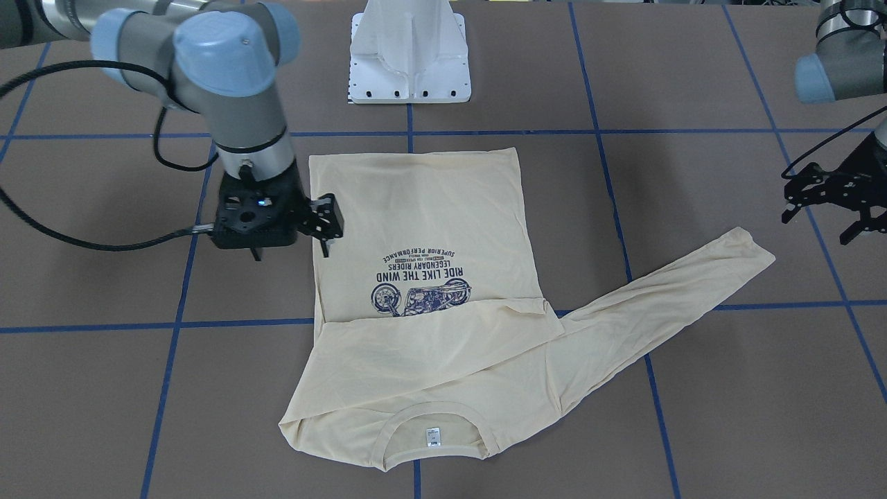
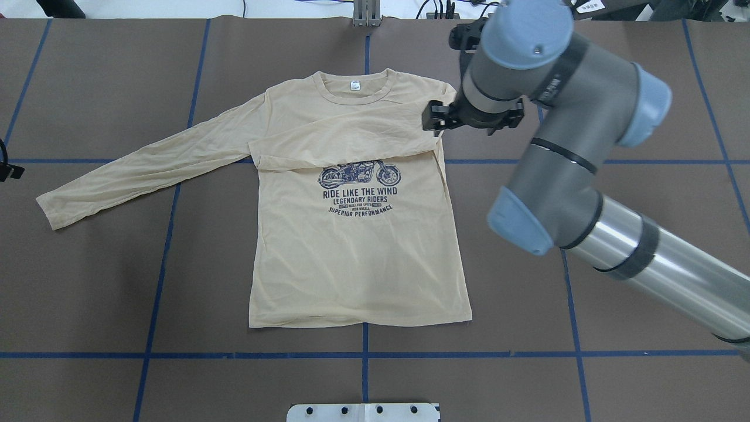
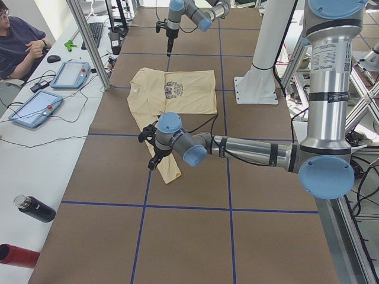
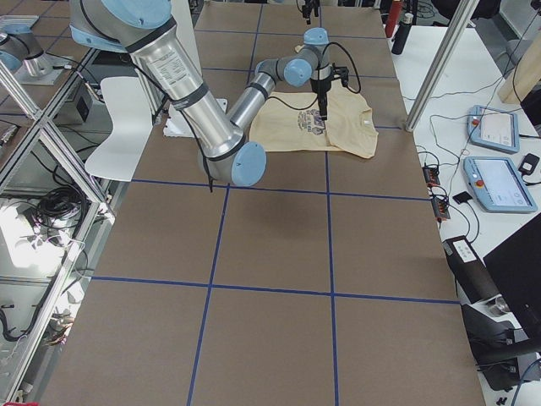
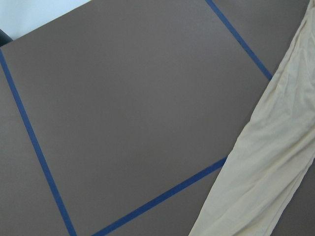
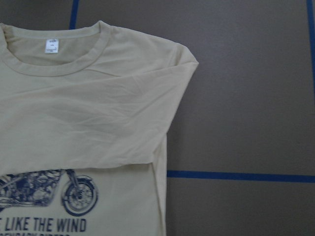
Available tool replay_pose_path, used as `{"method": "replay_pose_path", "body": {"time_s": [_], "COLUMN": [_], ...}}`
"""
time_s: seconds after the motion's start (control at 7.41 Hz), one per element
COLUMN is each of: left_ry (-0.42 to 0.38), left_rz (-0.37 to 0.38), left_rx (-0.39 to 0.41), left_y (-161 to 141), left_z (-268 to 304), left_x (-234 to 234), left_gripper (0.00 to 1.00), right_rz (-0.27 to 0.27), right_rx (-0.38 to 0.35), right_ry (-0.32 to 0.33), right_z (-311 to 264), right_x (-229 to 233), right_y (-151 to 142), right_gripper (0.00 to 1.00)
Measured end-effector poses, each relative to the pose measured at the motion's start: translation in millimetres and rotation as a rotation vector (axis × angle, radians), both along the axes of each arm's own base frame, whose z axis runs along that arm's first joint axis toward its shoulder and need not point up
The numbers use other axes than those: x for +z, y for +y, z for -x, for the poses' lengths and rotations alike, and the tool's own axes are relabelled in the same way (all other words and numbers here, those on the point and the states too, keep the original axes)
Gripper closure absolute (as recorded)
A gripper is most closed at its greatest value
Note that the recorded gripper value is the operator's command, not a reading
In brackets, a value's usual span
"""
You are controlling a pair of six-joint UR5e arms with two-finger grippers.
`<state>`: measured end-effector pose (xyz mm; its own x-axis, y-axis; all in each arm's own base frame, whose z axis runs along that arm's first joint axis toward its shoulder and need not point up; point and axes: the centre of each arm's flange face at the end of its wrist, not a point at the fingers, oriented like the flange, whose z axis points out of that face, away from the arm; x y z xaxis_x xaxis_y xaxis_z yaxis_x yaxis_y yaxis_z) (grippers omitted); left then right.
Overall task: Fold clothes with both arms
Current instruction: 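Release the sleeve and raise the right gripper away from the shirt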
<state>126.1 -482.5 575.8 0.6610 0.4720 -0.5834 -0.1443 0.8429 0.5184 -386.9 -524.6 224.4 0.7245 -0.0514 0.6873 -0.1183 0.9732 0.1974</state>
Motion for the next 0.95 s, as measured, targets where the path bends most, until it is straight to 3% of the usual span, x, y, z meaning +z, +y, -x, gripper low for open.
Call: {"method": "replay_pose_path", "body": {"time_s": [0.27,0.54,0.68,0.95], "left_ry": [-0.006,-0.003,-0.002,-0.002], "left_rz": [-0.006,-0.02,-0.023,-0.028], "left_rx": [0.011,0.039,0.057,0.079], "left_y": [20,29,33,37], "left_z": [-29,-45,-52,-62], "left_x": [39,60,64,65], "left_gripper": [0.03,0.21,0.27,0.3], "right_rz": [-0.03,-0.037,-0.04,-0.04], "right_rx": [-0.085,-0.141,-0.157,-0.169], "right_ry": [0.045,0.07,0.082,0.093], "right_z": [-68,-119,-133,-141], "right_x": [66,109,122,133], "right_y": [14,27,31,35], "right_gripper": [0.01,0.0,0.0,0.0]}}
